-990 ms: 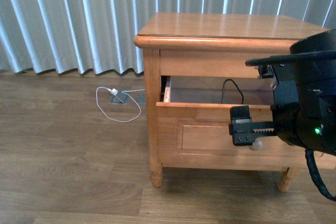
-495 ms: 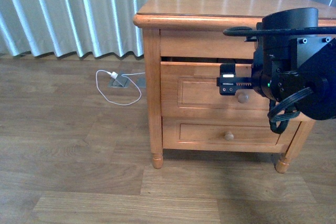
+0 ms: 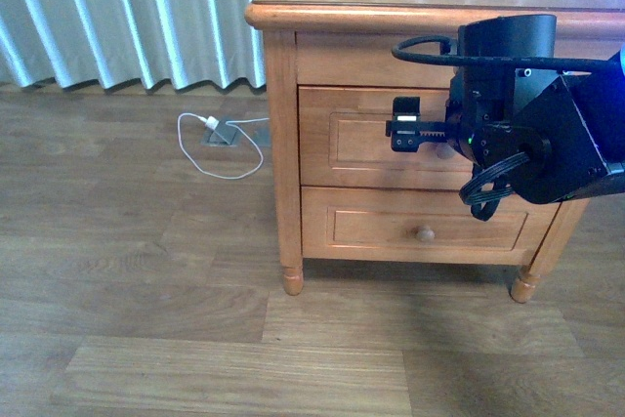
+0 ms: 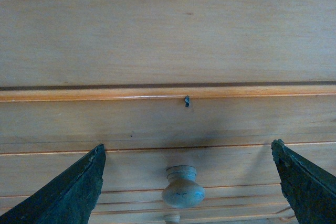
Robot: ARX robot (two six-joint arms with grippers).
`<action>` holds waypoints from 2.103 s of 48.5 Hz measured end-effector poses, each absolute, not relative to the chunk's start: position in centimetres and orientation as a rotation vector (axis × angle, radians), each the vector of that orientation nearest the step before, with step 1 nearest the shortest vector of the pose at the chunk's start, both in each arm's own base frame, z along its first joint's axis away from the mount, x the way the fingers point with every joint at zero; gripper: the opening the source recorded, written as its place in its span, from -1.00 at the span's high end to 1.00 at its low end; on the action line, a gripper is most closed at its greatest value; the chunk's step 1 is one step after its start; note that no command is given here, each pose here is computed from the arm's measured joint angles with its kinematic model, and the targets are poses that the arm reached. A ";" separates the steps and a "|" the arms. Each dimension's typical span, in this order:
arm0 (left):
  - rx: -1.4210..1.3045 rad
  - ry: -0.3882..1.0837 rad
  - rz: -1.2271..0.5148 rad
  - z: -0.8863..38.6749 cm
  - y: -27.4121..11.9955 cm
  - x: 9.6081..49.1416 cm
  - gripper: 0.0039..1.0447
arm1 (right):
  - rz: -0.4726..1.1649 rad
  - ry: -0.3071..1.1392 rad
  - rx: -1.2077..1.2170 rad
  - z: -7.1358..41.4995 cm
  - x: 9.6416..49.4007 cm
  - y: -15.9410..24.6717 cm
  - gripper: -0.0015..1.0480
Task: Put charger into drawer
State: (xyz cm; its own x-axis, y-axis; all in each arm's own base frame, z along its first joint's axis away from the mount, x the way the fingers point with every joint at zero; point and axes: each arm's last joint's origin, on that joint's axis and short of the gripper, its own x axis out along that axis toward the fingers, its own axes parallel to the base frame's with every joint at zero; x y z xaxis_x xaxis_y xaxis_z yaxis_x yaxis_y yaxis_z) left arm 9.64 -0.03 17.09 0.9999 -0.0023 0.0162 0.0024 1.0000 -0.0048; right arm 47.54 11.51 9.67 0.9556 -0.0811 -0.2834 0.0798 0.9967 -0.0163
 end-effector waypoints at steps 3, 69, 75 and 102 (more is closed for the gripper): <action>-0.005 -0.016 -0.002 17.1 0.0 9.6 -0.89 | -0.082 0.287 -0.006 9.7 47.6 11.5 -0.83; -0.005 -0.016 -0.002 17.1 0.0 9.6 -0.89 | 0.218 0.323 0.090 21.2 19.1 1.8 -0.83; -0.005 -0.016 -0.002 17.1 0.0 9.6 -0.89 | 0.224 0.329 0.124 20.9 15.6 0.2 -0.83; -0.004 -0.016 -0.001 17.1 0.0 9.6 -0.89 | 0.008 0.021 0.021 19.9 12.8 -0.1 -0.35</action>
